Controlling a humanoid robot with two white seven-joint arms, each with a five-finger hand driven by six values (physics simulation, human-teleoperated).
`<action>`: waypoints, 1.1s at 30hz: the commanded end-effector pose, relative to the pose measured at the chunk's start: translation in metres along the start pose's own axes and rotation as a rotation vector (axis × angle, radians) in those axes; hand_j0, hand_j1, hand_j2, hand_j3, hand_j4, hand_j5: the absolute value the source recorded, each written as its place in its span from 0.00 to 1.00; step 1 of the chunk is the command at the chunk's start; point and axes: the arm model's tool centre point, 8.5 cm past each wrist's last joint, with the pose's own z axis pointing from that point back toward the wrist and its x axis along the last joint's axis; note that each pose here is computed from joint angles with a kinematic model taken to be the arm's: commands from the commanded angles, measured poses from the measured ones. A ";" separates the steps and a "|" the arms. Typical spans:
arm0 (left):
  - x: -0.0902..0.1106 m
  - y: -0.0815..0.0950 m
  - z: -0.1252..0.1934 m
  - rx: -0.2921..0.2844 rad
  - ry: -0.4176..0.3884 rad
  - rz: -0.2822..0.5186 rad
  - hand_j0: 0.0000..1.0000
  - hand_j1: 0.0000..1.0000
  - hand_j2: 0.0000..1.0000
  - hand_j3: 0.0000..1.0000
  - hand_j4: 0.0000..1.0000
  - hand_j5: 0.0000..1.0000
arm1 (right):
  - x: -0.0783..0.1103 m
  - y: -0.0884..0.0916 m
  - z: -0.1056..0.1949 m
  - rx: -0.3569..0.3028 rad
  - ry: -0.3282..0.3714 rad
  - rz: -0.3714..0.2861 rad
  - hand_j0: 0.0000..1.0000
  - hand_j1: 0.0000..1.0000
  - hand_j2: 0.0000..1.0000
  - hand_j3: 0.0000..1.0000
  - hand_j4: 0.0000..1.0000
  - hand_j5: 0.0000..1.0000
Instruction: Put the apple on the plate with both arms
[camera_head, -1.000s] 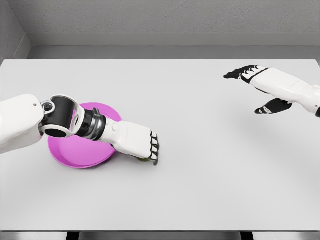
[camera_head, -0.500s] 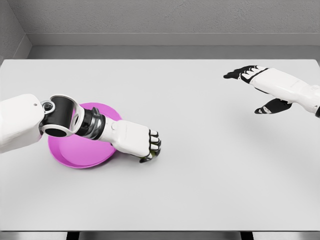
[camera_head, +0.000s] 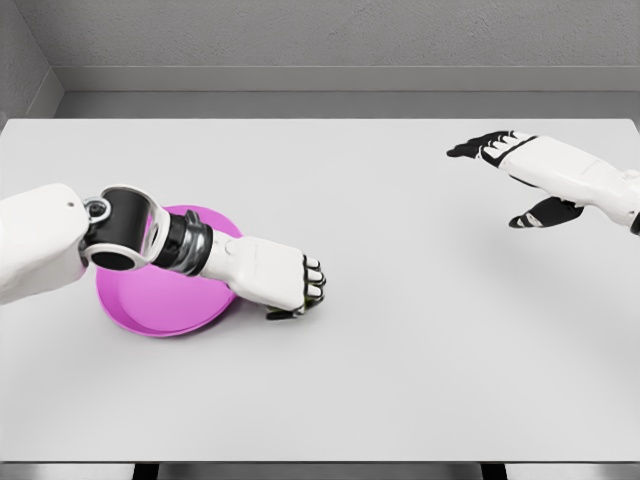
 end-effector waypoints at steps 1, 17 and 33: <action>-0.001 0.007 0.003 0.053 -0.014 0.050 0.12 0.12 0.12 0.12 0.12 0.12 | 0.000 0.000 0.000 -0.001 0.000 -0.003 1.00 1.00 1.00 1.00 1.00 1.00; -0.035 -0.011 0.096 0.063 0.224 0.110 0.12 0.12 0.12 0.12 0.12 0.12 | 0.000 0.000 0.000 -0.002 0.000 -0.003 1.00 1.00 1.00 1.00 1.00 1.00; -0.046 -0.056 0.107 -0.001 0.290 0.212 1.00 1.00 1.00 1.00 1.00 1.00 | -0.001 0.000 0.001 -0.001 0.002 -0.003 1.00 1.00 1.00 1.00 1.00 1.00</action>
